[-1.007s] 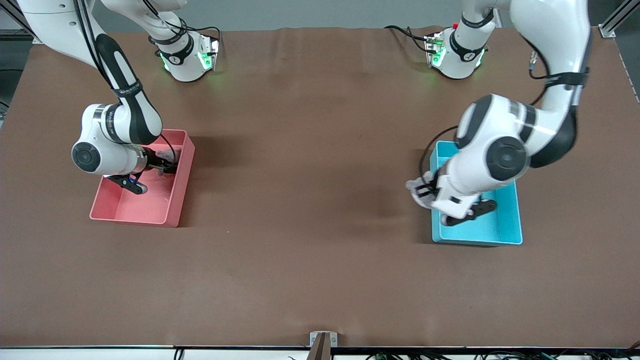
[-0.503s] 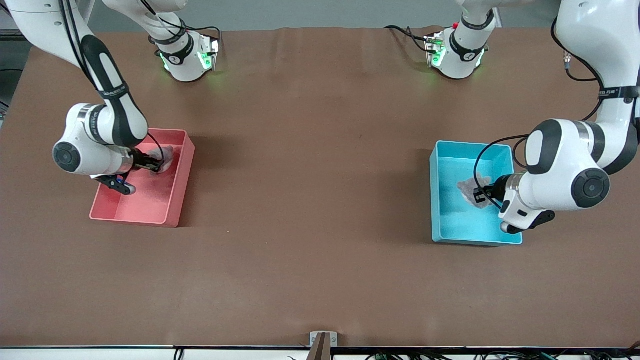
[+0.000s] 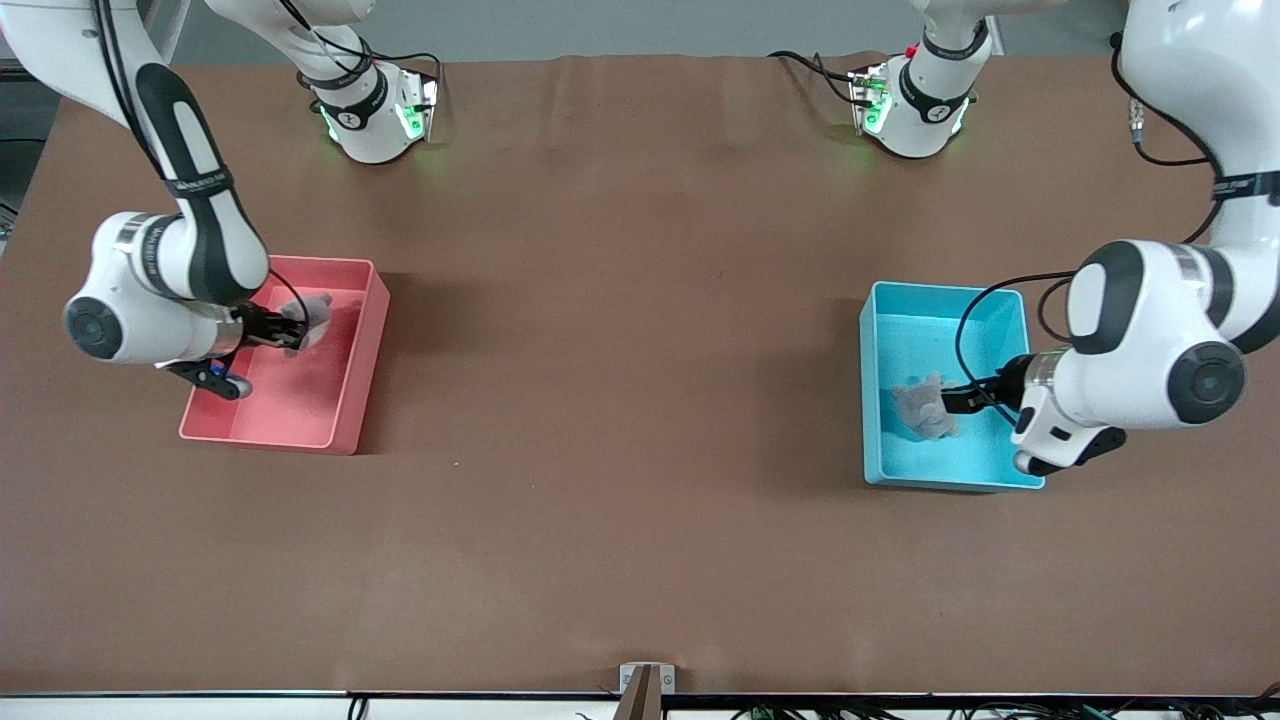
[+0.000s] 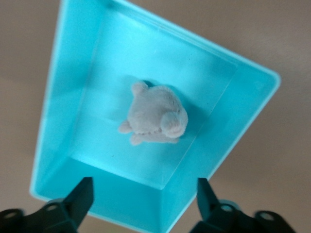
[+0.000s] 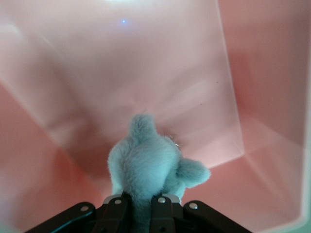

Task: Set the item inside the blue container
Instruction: 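Lift the second plush with the right gripper toward the left gripper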

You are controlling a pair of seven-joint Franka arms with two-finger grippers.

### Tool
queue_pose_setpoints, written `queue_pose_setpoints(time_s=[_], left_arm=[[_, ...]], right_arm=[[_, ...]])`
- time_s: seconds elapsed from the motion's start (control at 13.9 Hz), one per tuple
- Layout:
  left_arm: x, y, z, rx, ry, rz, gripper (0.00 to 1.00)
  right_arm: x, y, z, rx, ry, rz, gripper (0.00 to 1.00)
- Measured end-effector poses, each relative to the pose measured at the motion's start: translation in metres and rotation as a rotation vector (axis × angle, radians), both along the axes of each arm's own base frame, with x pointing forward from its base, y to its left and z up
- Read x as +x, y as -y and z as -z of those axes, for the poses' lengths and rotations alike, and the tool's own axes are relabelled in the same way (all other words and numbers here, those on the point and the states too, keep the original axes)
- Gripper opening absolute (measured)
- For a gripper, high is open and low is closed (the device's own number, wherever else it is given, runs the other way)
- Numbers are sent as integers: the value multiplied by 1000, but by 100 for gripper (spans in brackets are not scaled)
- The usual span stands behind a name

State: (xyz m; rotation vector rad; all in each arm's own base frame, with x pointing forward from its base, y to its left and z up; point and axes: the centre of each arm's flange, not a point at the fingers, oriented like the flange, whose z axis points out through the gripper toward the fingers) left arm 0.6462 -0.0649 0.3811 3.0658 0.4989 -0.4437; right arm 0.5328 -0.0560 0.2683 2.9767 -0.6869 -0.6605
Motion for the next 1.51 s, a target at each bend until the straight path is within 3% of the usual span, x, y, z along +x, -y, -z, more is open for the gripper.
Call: queue_pose_setpoints(time_s=[0.22,0.43,0.58,0.72,1.01,1.22,1.51], left_arm=[[6,14,-59,23,48,42,100],[-2,73,-75,4,70,111,100],[-13,119,-75,7,72,118,100],[-22,160,-73,16,85,94,100],[-30,219,-52,-20,105,3,100],[-31,245,-25,-52,82,-80,100],[-40,286,16,-29,59,-208,100]], right_arm=[[37,-35,-63,-35,25,34,16],[49,-131,-91,-96,67,134,16],[44,-200,-99,-86,87,208,16],[39,-257,-103,-94,142,279,16],[20,-363,-67,-116,233,406,16],[-1,-438,-29,-132,264,478,16],[-11,-510,7,-122,301,568,16]])
